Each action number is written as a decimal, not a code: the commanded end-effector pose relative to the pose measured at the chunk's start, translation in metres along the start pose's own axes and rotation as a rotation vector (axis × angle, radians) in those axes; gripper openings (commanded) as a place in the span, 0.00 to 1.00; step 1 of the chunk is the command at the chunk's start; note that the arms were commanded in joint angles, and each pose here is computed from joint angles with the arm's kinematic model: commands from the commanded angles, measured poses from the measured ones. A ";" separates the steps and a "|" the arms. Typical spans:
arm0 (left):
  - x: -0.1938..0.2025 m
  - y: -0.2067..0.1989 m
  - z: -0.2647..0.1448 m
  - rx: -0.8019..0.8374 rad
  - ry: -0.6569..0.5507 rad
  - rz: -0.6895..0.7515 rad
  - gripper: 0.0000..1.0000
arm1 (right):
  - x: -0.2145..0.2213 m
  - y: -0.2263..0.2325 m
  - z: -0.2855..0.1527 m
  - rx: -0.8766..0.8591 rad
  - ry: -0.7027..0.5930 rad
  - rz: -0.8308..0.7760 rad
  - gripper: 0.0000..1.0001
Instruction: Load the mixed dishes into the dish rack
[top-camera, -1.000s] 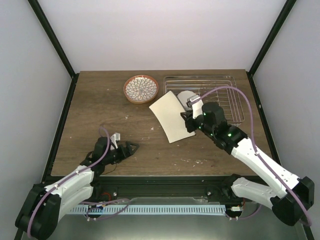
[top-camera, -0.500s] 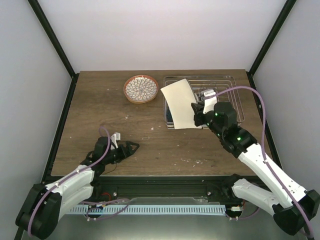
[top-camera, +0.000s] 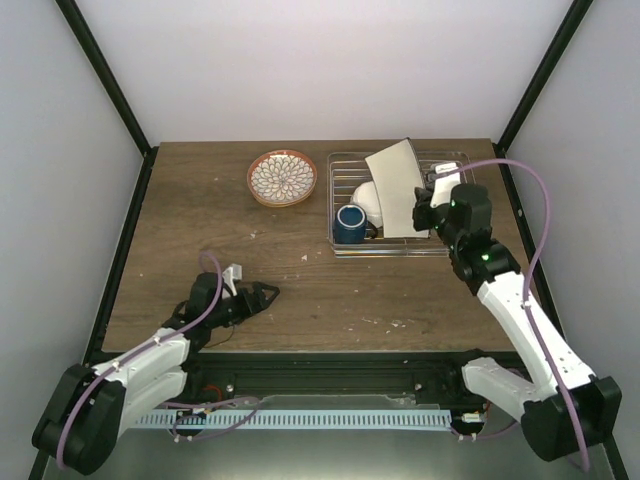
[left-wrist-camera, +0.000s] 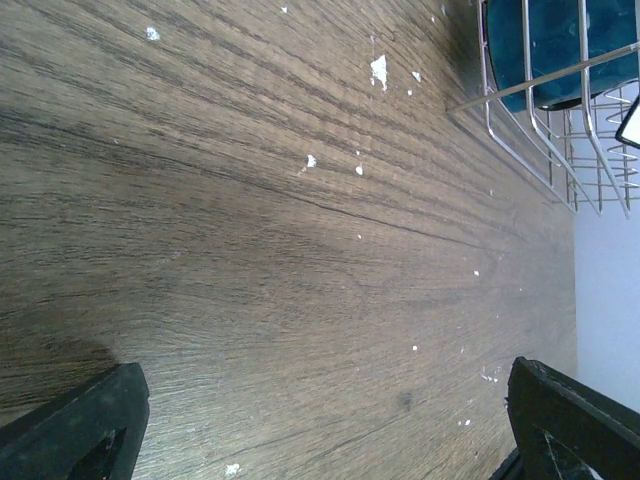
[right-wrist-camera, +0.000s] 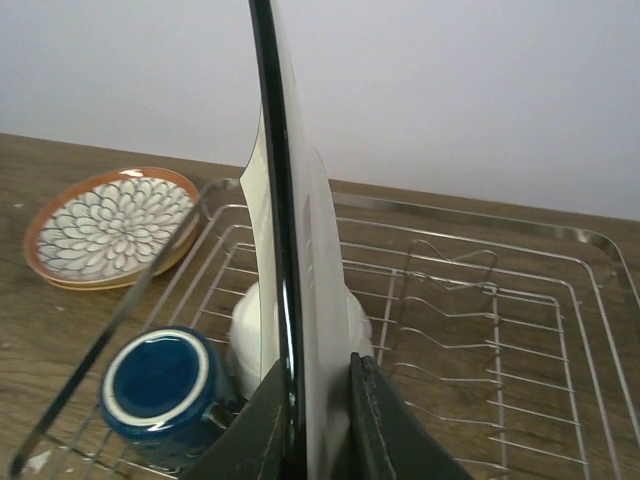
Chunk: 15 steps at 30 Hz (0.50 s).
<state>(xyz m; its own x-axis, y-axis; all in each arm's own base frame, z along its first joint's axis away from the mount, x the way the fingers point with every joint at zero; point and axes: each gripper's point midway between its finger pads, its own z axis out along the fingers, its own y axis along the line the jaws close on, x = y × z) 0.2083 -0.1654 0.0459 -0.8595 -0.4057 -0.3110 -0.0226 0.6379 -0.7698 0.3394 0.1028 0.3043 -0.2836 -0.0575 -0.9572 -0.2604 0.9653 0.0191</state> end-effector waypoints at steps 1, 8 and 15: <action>0.015 0.023 0.002 -0.090 0.054 -0.030 1.00 | -0.106 -0.014 -0.025 -0.008 -0.309 -0.024 0.01; 0.014 0.022 0.007 -0.083 0.070 -0.033 1.00 | -0.121 -0.041 -0.018 0.021 -0.314 -0.037 0.01; 0.016 0.024 0.015 -0.083 0.096 -0.037 1.00 | -0.129 -0.064 -0.009 0.044 -0.319 -0.057 0.01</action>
<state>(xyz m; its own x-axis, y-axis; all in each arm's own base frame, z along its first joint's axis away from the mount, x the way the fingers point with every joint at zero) 0.2192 -0.1744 0.0459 -0.8692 -0.3891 -0.3052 -0.0090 0.6294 -0.7770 0.3808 0.0504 0.3306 -0.2691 -0.0422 -0.9622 -0.2023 0.9792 0.0137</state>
